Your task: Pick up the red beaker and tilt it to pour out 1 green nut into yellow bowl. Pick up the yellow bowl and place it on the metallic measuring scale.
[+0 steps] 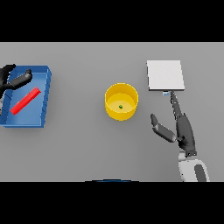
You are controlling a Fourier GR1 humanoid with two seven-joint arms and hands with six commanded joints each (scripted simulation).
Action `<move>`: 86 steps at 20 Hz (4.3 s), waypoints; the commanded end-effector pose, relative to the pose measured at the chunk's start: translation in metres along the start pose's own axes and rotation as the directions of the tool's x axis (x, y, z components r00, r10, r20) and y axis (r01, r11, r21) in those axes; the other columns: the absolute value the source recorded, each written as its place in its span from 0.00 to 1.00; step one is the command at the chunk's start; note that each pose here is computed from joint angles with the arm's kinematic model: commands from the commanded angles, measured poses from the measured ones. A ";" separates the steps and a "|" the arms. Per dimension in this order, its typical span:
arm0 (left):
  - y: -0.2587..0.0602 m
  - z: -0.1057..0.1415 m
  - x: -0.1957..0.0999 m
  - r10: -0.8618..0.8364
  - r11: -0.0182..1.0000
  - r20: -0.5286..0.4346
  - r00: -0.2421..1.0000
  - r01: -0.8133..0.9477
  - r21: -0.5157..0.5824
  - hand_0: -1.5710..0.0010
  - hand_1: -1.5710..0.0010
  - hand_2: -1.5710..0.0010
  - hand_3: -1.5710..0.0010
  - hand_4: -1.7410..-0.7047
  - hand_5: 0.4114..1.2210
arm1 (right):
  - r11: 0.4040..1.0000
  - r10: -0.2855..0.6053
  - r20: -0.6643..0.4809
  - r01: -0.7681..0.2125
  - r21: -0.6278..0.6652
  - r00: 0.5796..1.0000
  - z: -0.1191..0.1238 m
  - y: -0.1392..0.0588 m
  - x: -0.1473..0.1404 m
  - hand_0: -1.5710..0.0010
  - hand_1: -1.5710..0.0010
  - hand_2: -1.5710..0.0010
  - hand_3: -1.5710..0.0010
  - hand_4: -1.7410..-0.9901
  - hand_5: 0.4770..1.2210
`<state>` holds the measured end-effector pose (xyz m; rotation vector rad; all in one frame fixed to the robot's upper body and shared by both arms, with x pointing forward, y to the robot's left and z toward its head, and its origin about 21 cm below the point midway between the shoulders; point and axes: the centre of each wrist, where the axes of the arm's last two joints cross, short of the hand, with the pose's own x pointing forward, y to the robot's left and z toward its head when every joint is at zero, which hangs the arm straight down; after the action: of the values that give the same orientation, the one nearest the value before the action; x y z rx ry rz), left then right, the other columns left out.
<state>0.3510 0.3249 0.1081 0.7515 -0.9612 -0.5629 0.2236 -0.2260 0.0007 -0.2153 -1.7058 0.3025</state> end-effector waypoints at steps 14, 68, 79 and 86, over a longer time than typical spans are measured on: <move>0.002 -0.001 0.003 0.071 0.997 0.077 0.995 -0.074 0.036 0.99 0.99 0.99 0.99 0.92 0.36 | 0.922 0.267 0.124 -0.291 0.256 0.956 -0.037 -0.004 0.028 1.00 1.00 1.00 1.00 0.65 0.30; 0.010 0.001 0.008 0.060 0.997 0.106 0.993 -0.064 0.039 1.00 1.00 1.00 1.00 0.91 0.39 | 0.012 0.619 0.587 -0.754 0.657 0.522 -0.145 0.059 0.071 0.03 0.03 0.06 0.24 0.02 0.98; 0.008 0.001 0.011 0.069 0.997 0.105 0.992 -0.073 0.034 1.00 1.00 1.00 1.00 0.90 0.38 | 0.055 0.686 0.567 -0.810 0.584 0.456 -0.155 0.021 0.133 0.00 0.00 0.01 0.21 0.03 1.00; 0.010 0.004 0.007 0.056 0.997 0.111 0.992 -0.062 0.047 1.00 1.00 1.00 1.00 0.90 0.41 | 0.077 0.751 0.534 -0.854 0.515 0.389 -0.178 -0.013 0.144 0.00 0.00 0.00 0.17 0.03 1.00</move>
<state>0.3519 0.3246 0.1204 0.7408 -1.0996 -0.5341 0.3775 -0.1801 0.1644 -0.5507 -1.2271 1.9215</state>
